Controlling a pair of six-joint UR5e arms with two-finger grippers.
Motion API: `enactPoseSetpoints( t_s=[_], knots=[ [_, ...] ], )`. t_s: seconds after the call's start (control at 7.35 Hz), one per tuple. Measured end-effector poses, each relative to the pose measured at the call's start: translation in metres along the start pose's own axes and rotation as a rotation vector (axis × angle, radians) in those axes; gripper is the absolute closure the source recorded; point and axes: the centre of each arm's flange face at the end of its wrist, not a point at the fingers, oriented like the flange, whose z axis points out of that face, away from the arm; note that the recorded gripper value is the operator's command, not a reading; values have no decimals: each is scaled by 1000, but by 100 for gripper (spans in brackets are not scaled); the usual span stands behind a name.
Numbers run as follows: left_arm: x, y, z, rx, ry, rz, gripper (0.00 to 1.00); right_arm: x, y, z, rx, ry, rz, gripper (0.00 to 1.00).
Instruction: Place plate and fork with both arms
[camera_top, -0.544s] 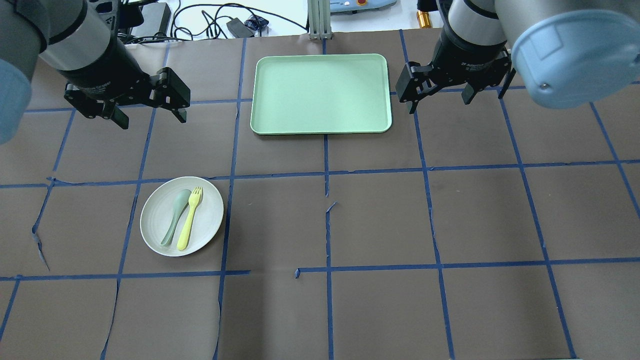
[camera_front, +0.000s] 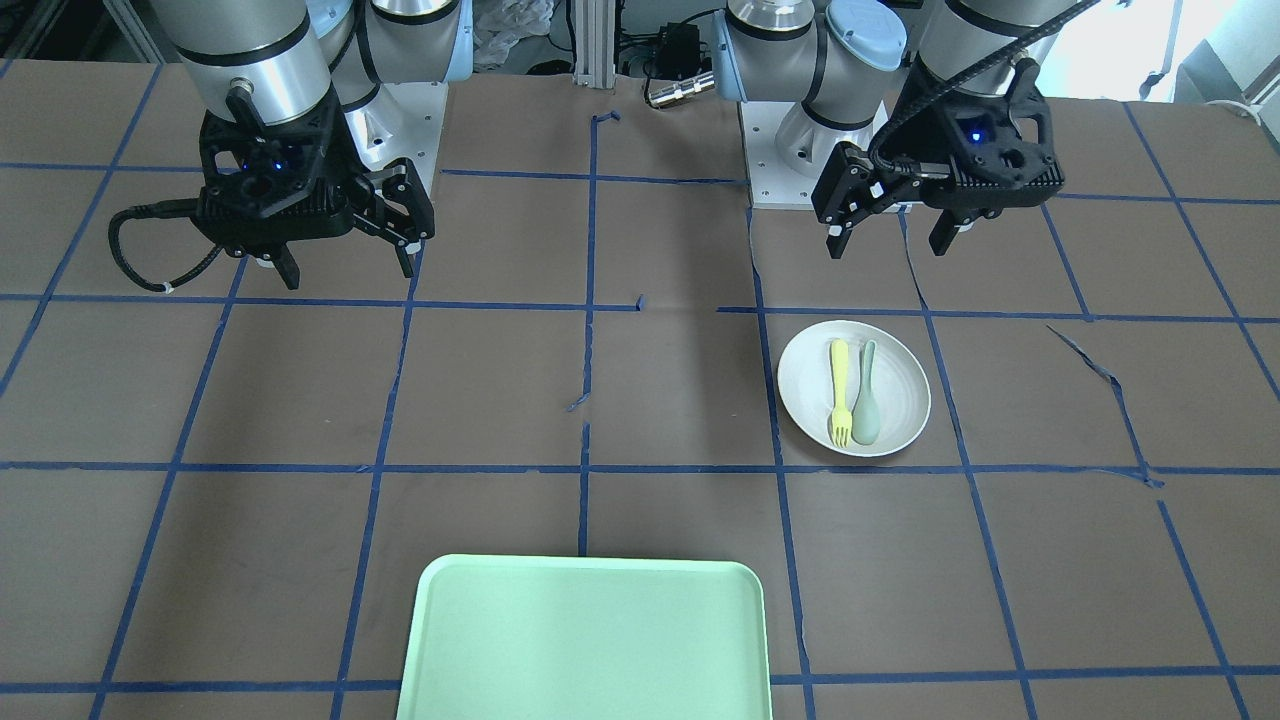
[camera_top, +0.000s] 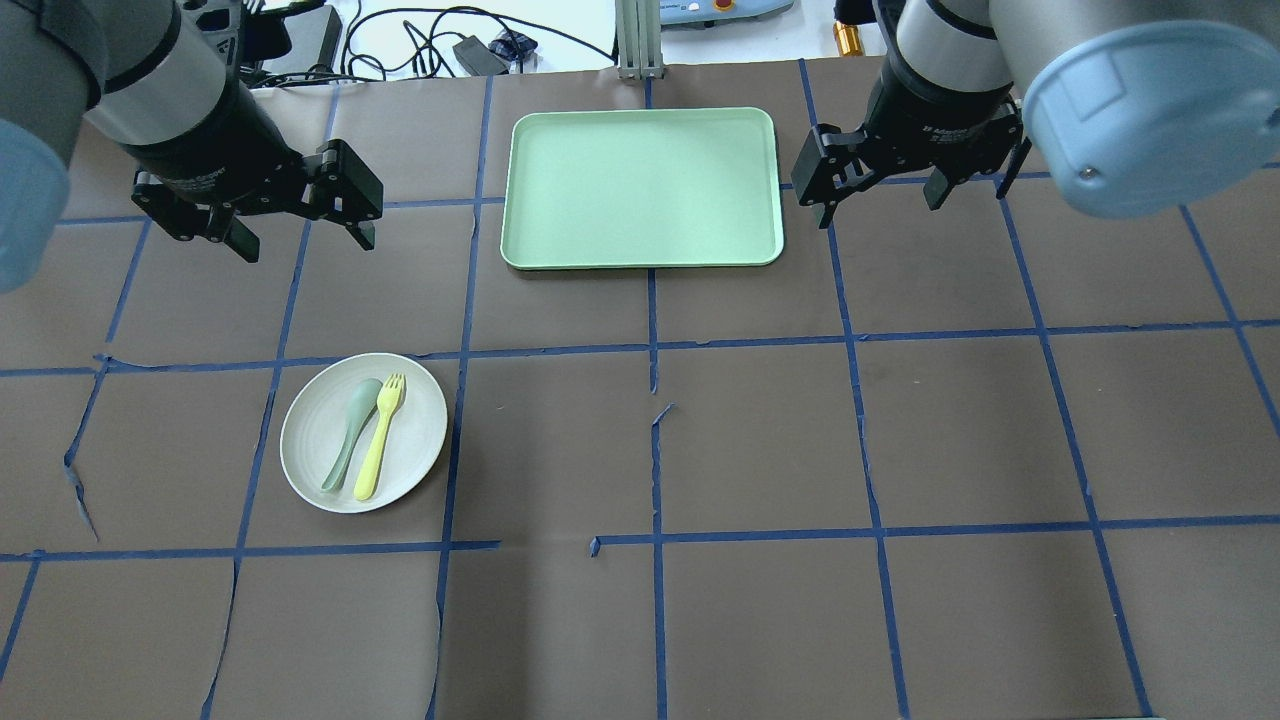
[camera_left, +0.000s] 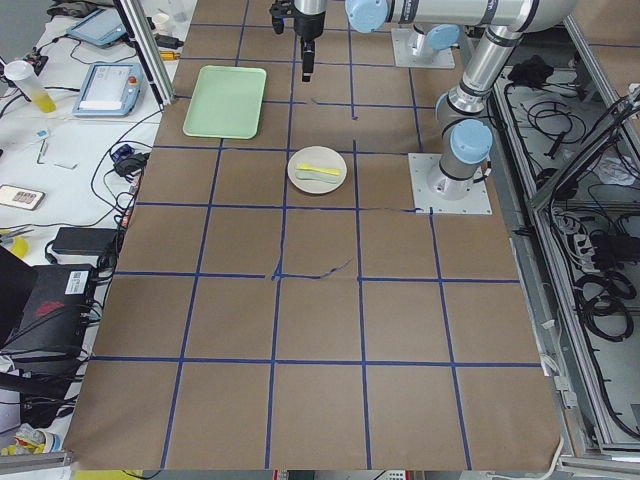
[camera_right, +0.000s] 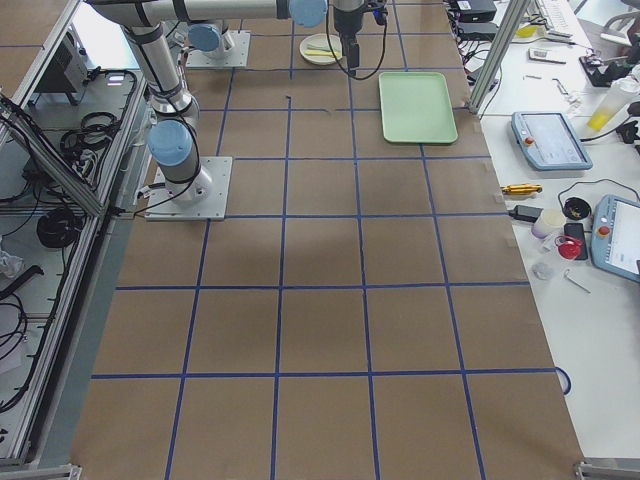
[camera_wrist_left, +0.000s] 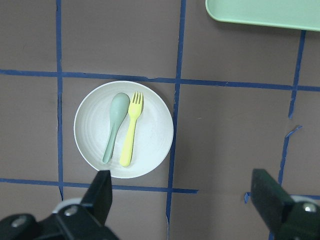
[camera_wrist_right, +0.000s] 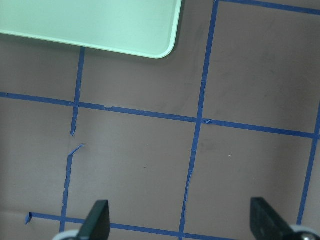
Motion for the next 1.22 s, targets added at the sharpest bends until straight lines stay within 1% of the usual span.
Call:
enactPoseSetpoints(
  t_s=[1.22],
  knots=[
    [-1, 2, 3, -6, -5, -2, 0, 0, -1, -2, 3, 0, -3, 0]
  ],
)
